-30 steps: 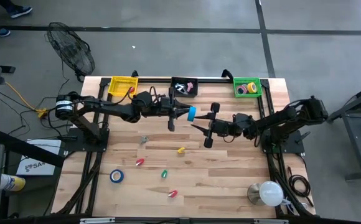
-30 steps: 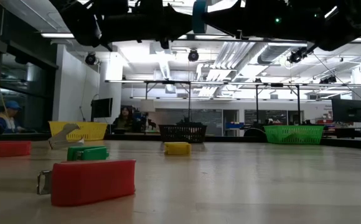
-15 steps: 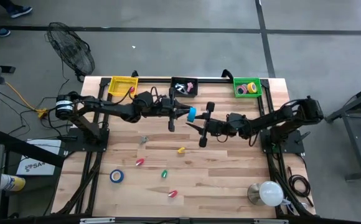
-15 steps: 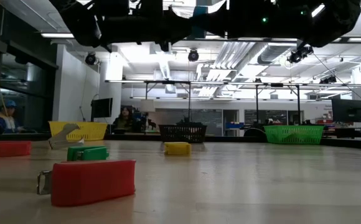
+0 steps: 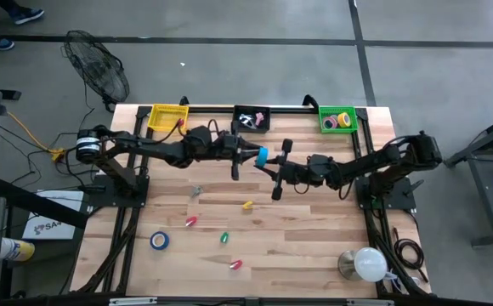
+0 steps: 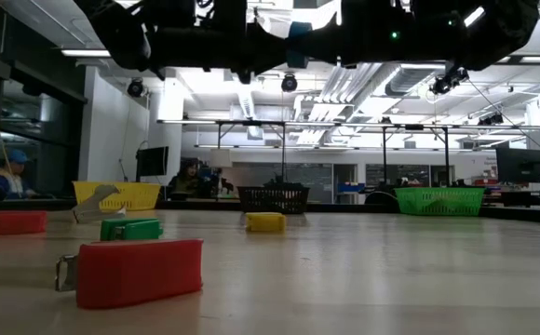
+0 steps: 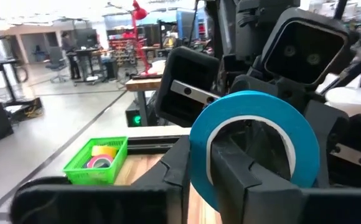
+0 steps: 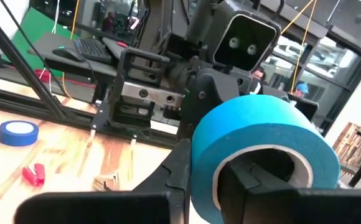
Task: Pick and place Stapler, Stapler remover, tape
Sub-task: Put the blue tape into the green bin
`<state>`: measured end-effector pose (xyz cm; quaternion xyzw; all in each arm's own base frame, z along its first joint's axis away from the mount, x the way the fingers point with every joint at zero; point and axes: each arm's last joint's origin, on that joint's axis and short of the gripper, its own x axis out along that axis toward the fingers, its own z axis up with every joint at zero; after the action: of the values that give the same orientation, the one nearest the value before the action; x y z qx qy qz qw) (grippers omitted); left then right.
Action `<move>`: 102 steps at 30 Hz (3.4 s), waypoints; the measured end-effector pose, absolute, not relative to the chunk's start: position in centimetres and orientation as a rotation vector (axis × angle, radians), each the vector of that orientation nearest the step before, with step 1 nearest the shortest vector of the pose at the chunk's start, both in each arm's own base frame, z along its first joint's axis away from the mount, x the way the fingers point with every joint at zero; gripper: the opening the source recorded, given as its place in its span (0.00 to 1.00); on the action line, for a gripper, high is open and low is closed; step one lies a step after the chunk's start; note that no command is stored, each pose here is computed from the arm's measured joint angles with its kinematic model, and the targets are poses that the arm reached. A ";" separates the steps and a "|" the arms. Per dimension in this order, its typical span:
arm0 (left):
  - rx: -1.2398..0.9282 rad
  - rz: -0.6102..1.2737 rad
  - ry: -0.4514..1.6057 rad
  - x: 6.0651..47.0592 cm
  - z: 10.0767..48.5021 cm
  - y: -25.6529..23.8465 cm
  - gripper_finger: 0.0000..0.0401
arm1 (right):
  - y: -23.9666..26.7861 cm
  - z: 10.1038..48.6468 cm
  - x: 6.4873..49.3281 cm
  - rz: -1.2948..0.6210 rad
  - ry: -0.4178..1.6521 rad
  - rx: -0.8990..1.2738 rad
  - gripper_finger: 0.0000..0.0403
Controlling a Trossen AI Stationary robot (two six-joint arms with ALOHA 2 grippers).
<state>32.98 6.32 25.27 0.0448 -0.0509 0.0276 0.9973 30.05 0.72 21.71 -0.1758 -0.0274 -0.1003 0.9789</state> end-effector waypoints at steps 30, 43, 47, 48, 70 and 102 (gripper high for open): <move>0.143 0.509 0.303 30.1 24.9 7.1 0.56 | -6.7 19.1 26.0 -1.021 0.355 0.048 0.09; 0.177 0.505 0.433 29.7 23.7 7.1 0.56 | -13.6 17.1 21.6 -1.379 0.489 0.243 0.09; 0.196 0.542 0.448 29.4 23.9 7.1 0.56 | -14.7 16.7 20.2 -1.489 0.506 0.303 0.09; 0.191 0.547 0.441 29.2 24.1 7.1 0.56 | -14.9 16.6 19.9 -1.513 0.500 0.320 0.09; 0.194 0.568 0.267 24.9 25.0 6.2 0.56 | -13.8 16.6 19.3 -1.843 0.027 0.459 0.09; 0.170 0.555 0.259 24.6 25.1 6.1 0.56 | -14.2 12.9 18.8 -1.993 -0.503 0.695 0.09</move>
<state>24.63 6.14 25.07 0.0837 0.1272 0.2728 0.9500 18.77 -14.22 12.94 0.2833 -0.2049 -0.8122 0.4671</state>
